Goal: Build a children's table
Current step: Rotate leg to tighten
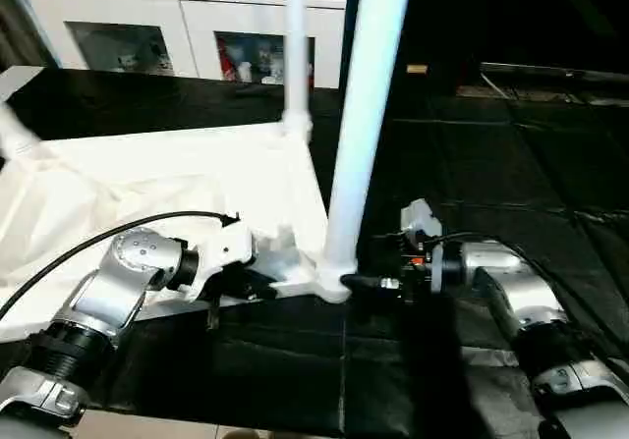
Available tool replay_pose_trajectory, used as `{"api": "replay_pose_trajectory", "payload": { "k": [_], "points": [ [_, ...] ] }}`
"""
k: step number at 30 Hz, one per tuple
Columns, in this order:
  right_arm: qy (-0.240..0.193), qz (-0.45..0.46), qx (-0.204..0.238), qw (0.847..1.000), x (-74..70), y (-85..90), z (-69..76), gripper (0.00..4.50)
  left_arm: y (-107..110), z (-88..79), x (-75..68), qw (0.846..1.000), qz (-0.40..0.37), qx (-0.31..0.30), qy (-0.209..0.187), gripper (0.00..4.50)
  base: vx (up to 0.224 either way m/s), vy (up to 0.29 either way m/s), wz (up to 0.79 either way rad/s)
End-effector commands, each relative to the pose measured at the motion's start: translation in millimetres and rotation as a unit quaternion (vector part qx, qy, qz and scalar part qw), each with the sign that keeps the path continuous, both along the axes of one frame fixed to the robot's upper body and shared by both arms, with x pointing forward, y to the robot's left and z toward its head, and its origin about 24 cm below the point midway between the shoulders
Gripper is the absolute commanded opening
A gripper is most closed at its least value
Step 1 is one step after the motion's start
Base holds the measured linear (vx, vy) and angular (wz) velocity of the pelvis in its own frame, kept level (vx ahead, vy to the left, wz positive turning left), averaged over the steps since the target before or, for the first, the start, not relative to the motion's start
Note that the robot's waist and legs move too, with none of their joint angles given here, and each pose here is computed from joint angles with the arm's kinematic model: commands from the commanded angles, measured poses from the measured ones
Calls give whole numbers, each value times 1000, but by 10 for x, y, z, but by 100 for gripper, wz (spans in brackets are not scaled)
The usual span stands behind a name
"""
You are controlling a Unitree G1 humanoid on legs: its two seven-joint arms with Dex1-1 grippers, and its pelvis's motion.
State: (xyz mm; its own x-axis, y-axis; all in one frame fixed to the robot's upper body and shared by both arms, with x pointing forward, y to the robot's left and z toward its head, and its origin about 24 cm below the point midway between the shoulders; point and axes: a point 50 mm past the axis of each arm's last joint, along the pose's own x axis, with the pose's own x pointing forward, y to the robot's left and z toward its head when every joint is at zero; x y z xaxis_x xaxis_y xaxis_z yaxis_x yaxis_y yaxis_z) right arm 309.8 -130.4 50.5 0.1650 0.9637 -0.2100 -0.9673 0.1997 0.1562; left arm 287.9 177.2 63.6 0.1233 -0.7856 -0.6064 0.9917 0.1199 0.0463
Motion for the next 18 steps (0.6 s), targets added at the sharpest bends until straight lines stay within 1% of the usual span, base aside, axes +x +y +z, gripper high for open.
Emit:
{"api": "replay_pose_trajectory", "payload": {
  "k": [1, 8, 10, 12, 13, 14, 17, 18],
  "points": [
    [-9, -4, -7, 1000, 44, -16, 35, 398, -54, -24, -42, 999, -40, 11, 12, 0, 0, 0, 0],
    [-8, 19, -13, 1000, 46, 53, 18, 398, -74, -35, -34, 999, -48, 17, 11, 0, 0, 0, 0],
    [-7, 19, -14, 1000, 53, 55, 13, 371, -76, -33, -31, 999, -49, 17, 10, 0, 0, 0, 0],
    [-6, 18, -14, 1000, 58, 55, 10, 363, -76, -31, -28, 999, -49, 18, 9, 0, 0, 0, 0],
    [-6, 18, -14, 1000, 59, 56, 8, 338, -75, -31, -27, 999, -49, 18, 9, 0, 0, 0, 0],
    [-5, 17, -14, 1000, 59, 57, 5, 338, -75, -32, -27, 999, -48, 19, 9, 0, 0, 0, 0],
    [-3, 19, -14, 1000, 55, 66, -6, 309, -70, -34, -27, 999, -48, 20, 8, 0, 0, 0, 0],
    [-2, 19, -14, 1000, 54, 69, -10, 309, -67, -35, -27, 999, -48, 21, 8, 0, 0, 0, 0]
  ]
}}
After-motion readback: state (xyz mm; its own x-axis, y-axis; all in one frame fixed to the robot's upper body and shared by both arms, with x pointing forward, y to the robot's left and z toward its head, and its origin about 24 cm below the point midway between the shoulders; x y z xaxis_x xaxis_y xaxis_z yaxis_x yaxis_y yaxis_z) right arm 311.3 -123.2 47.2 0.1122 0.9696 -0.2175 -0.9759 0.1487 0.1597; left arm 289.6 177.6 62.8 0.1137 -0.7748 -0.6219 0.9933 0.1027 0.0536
